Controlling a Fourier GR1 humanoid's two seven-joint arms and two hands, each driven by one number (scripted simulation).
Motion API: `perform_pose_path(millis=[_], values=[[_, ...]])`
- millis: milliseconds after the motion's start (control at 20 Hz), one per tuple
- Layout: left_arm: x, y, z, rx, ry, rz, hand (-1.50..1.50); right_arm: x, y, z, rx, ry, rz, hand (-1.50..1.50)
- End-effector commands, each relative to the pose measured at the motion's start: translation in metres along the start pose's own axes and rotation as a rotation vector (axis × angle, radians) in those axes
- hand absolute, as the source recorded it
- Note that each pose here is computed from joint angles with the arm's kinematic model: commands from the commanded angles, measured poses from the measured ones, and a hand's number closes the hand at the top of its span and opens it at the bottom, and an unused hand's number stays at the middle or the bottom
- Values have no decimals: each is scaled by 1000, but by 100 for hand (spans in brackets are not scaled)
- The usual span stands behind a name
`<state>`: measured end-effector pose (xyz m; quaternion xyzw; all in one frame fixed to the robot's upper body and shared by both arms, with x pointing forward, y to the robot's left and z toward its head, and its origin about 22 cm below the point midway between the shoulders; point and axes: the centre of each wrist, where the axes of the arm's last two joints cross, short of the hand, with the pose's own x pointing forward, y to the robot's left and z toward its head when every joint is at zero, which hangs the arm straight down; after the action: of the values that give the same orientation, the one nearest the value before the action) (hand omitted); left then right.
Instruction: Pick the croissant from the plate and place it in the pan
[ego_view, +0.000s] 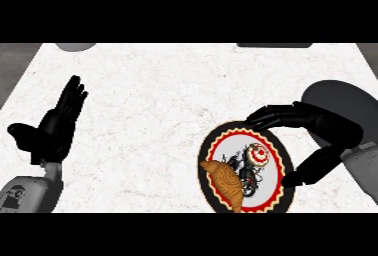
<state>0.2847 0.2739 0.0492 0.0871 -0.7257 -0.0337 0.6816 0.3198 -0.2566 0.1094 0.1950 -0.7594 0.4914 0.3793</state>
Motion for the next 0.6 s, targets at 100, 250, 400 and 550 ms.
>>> perform_pose_path(millis=[100,250,400,550], values=[[7,-10,-15,18,-7,-1,0,39,-71,-9,212,21,242,-150],[5,-4,-13,21,4,5,0,57,-80,-23,303,91,360,-150],[1,-6,-6,17,13,18,0,75,-84,-41,340,111,373,-150],[-1,17,-24,35,27,20,0,97,-72,-71,345,70,418,-150]])
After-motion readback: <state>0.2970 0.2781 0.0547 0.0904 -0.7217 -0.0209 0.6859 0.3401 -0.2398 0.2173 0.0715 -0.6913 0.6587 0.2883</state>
